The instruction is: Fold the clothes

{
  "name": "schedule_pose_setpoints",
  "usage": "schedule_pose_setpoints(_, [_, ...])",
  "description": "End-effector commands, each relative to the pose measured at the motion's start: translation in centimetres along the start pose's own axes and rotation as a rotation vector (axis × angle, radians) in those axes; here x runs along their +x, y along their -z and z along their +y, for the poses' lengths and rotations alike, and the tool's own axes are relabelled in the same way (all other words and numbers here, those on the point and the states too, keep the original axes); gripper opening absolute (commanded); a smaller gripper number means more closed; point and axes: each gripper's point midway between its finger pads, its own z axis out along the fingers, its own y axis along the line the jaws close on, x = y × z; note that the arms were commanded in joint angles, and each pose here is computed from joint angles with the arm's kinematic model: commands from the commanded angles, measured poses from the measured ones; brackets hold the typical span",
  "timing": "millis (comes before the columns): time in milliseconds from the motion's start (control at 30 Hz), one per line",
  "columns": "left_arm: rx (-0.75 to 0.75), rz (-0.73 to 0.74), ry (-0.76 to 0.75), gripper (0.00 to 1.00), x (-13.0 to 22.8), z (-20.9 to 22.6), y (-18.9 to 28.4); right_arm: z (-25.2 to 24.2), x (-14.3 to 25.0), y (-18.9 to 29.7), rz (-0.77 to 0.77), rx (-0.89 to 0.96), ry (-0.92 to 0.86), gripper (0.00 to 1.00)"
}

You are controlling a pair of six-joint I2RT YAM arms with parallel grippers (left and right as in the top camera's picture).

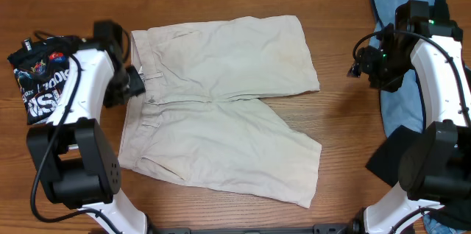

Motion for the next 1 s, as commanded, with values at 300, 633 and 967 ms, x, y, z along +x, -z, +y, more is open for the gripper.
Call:
schedule_pose_setpoints(300, [-0.047, 0.236, -0.067, 0.63, 6.4, 1.5, 2.8, 1.9, 6.3, 0.4, 0.233, 0.012, 0.049, 0.68])
schedule_pose_setpoints(633, [-0.025, 0.376, -0.129, 0.58, 12.3, 1.3, 0.1, 4.1, 12.4, -1.1, 0.272, -0.063, 0.104, 0.68])
schedule_pose_setpoints(967, [-0.042, 0.353, -0.172, 0.61, 16.9, 0.0, -3.6, 5.1, 19.6, -8.7, 0.340, -0.011, 0.161, 0.71])
